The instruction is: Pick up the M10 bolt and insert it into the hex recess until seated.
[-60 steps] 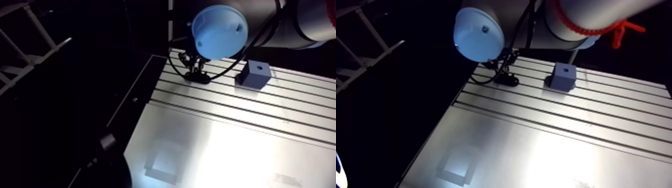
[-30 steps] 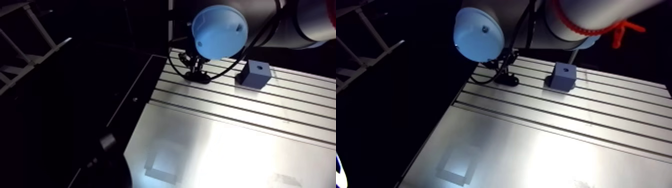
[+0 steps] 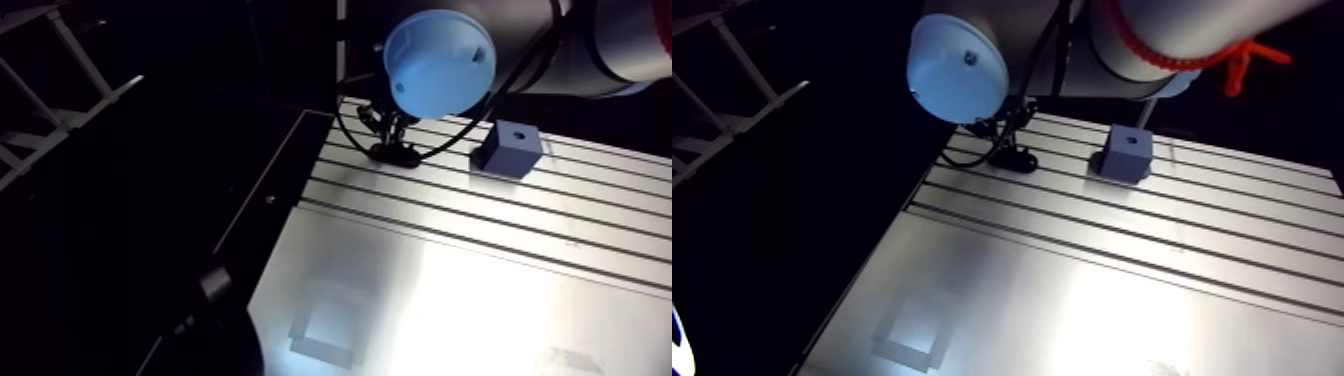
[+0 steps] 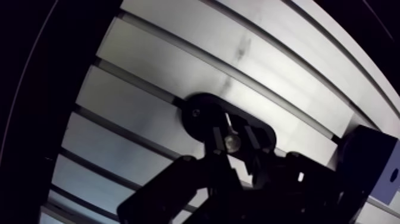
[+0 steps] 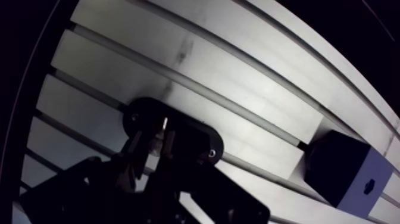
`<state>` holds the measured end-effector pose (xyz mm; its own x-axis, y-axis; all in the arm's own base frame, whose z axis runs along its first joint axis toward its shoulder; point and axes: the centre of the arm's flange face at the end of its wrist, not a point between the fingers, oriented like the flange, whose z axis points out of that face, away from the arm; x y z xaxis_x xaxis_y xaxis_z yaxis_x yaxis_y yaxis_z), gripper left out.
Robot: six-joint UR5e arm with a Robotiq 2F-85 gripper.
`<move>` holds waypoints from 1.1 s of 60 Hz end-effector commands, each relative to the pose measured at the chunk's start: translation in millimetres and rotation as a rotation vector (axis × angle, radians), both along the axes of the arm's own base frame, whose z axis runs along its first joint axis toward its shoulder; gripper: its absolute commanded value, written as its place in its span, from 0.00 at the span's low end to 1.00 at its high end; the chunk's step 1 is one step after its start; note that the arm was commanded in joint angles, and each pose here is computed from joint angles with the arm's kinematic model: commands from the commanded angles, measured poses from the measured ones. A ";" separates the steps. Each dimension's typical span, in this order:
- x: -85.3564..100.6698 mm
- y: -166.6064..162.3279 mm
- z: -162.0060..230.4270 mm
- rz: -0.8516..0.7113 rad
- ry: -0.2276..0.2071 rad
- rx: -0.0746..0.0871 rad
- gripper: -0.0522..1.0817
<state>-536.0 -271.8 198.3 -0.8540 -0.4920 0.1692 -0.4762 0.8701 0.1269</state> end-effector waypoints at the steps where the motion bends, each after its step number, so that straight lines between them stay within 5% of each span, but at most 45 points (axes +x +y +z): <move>1: 0.4 0.1 -0.4 0.001 -0.002 0.001 0.72; 41: -4.8 1.8 57.0 -0.004 0.081 -0.026 0.78; 66: -29.8 38.3 120.8 -0.130 0.006 -0.027 0.90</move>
